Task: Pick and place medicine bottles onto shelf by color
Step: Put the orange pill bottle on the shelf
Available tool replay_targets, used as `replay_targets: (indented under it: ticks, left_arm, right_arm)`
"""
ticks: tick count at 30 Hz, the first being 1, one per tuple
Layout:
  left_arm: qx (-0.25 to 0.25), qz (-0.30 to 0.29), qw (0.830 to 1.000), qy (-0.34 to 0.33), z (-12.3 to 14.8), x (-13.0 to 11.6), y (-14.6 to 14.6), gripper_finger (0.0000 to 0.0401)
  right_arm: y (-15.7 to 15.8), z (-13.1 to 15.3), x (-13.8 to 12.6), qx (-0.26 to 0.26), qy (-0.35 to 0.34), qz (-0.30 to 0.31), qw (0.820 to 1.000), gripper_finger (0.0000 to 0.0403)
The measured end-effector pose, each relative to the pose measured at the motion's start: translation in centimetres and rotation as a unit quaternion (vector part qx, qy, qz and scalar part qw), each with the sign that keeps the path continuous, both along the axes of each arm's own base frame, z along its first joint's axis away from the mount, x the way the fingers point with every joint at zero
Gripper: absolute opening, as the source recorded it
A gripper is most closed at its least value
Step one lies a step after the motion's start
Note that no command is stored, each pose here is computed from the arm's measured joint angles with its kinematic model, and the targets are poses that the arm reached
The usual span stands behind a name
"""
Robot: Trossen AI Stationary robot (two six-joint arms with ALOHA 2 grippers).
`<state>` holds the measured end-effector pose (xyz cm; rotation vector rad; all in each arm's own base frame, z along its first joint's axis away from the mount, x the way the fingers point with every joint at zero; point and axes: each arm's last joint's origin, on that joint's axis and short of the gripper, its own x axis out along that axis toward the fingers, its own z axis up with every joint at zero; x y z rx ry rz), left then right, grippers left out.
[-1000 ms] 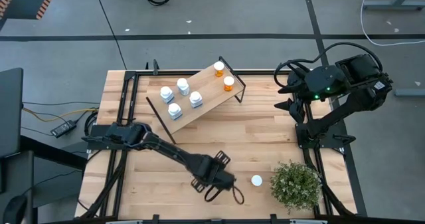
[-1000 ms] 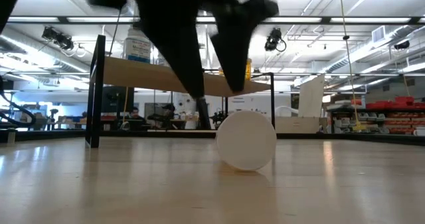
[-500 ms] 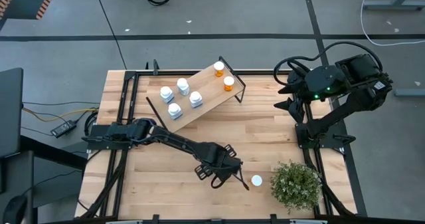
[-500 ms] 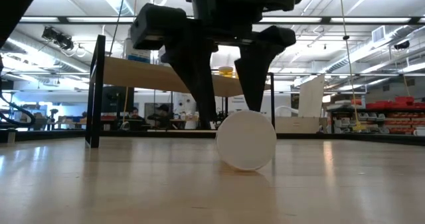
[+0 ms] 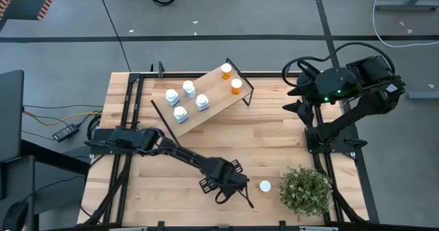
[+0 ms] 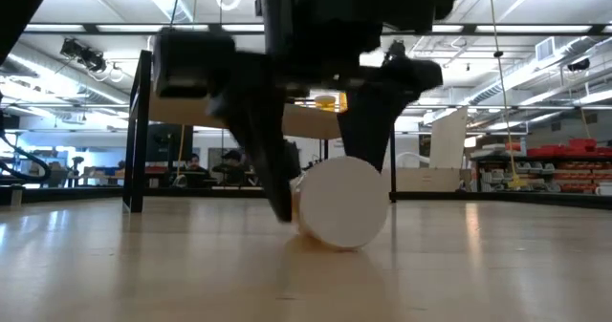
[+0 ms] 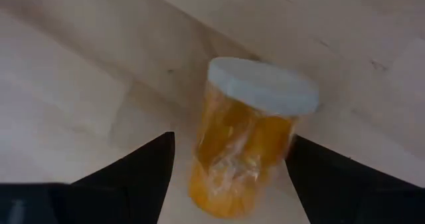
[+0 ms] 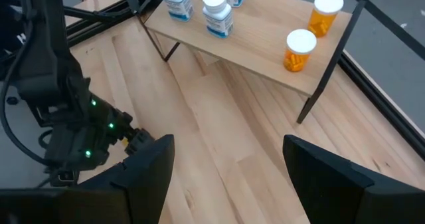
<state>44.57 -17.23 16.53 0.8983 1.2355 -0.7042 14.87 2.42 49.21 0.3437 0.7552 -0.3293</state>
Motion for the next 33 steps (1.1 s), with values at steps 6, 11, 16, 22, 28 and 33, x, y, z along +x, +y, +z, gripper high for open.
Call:
replay_targets:
  ticks: [6,11,16,22,28,33]
  left_arm:
    - [0.032,0.013,0.999,-0.013,-0.9,0.0,-0.7,0.0277]
    - [0.03,0.044,0.998,-0.026,-0.8,0.3,-0.3,0.023]
    - [0.027,0.068,0.997,-0.029,-0.8,0.5,0.0,0.017]
    - [0.026,0.146,0.988,-0.048,0.4,0.6,0.1,0.0177]
    - [0.025,0.259,0.96,-0.103,4.3,1.6,1.4,0.0211]
    - [0.0,0.362,0.915,-0.179,9.1,2.7,4.0,0.0201]
  right_arm:
    - [0.0,0.0,0.0,0.006,-0.001,-0.005,1.0,0.0288]
    - [0.0,0.0,0.0,0.006,-0.001,-0.005,1.0,0.0288]
    - [0.0,0.0,0.0,0.006,-0.001,-0.005,1.0,0.0288]
    - [0.0,0.0,0.0,0.003,0.001,0.005,1.0,0.0288]
    - [0.0,0.1,-0.4,-0.004,-0.001,0.013,1.0,0.0288]
    - [-0.2,0.3,-0.9,-0.008,-0.008,0.014,1.0,0.0288]
